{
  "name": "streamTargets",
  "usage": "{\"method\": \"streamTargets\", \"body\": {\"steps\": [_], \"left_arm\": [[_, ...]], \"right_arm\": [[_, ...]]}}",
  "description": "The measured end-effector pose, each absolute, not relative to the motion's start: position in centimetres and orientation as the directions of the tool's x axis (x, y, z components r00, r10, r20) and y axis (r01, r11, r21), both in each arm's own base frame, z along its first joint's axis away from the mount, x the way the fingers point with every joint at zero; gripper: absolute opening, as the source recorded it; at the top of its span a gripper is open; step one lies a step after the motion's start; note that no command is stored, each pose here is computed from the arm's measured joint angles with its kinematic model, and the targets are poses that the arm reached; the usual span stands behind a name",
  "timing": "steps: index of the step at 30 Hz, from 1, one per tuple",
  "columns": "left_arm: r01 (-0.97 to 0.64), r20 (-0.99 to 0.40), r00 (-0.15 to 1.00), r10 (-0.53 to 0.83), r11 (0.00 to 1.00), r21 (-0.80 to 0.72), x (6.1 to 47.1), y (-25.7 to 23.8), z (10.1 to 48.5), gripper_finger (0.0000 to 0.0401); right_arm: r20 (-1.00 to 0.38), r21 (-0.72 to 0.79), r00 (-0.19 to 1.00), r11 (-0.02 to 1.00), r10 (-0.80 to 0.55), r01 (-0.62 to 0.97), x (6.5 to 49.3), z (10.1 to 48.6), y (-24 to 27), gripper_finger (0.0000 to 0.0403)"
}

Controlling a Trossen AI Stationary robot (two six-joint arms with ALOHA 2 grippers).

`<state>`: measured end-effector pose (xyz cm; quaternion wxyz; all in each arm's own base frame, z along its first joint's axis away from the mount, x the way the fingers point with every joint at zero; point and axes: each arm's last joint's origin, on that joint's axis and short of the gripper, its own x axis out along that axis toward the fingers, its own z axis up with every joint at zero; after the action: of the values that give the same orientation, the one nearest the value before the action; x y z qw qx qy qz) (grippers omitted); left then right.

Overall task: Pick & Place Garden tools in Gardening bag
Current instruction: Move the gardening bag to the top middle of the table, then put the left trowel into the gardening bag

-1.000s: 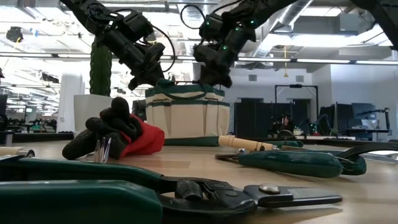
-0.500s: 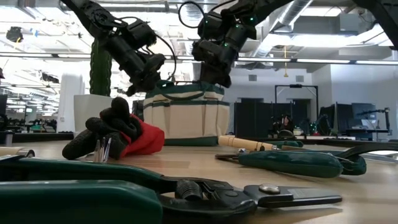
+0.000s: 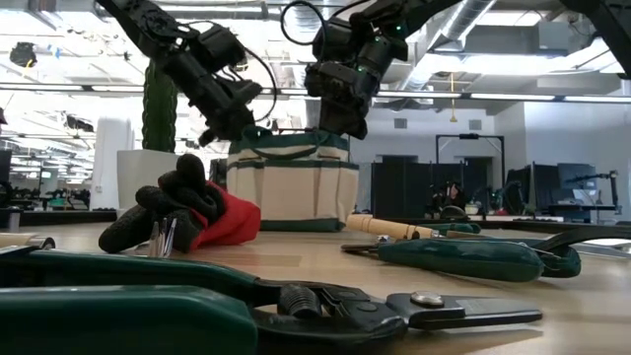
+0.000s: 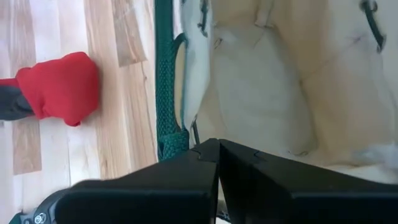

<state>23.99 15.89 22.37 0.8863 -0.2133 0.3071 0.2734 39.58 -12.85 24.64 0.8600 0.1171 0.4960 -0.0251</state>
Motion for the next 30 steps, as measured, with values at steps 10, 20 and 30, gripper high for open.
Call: {"method": "streamTargets", "body": {"steps": [10,20,30], "left_arm": [[-0.611,-0.61,0.692,0.387,0.763,-0.209,23.3,15.5,24.1,0.0002],[-0.592,-0.53,0.739,0.417,0.777,-0.215,22.1,14.6,26.6,0.0002],[-0.52,-0.401,0.809,0.429,0.84,-0.151,20.2,12.5,30.0,0.0002]], "right_arm": [[-0.85,0.127,0.526,0.974,0.011,0.186,39.8,24.8,-13.3,0.0],[-0.783,0.062,0.615,0.971,-0.096,0.231,40.0,27.9,-14.1,0.0],[-0.698,0.053,0.702,0.968,-0.139,0.244,40.6,32.2,-14.0,0.0]]}}
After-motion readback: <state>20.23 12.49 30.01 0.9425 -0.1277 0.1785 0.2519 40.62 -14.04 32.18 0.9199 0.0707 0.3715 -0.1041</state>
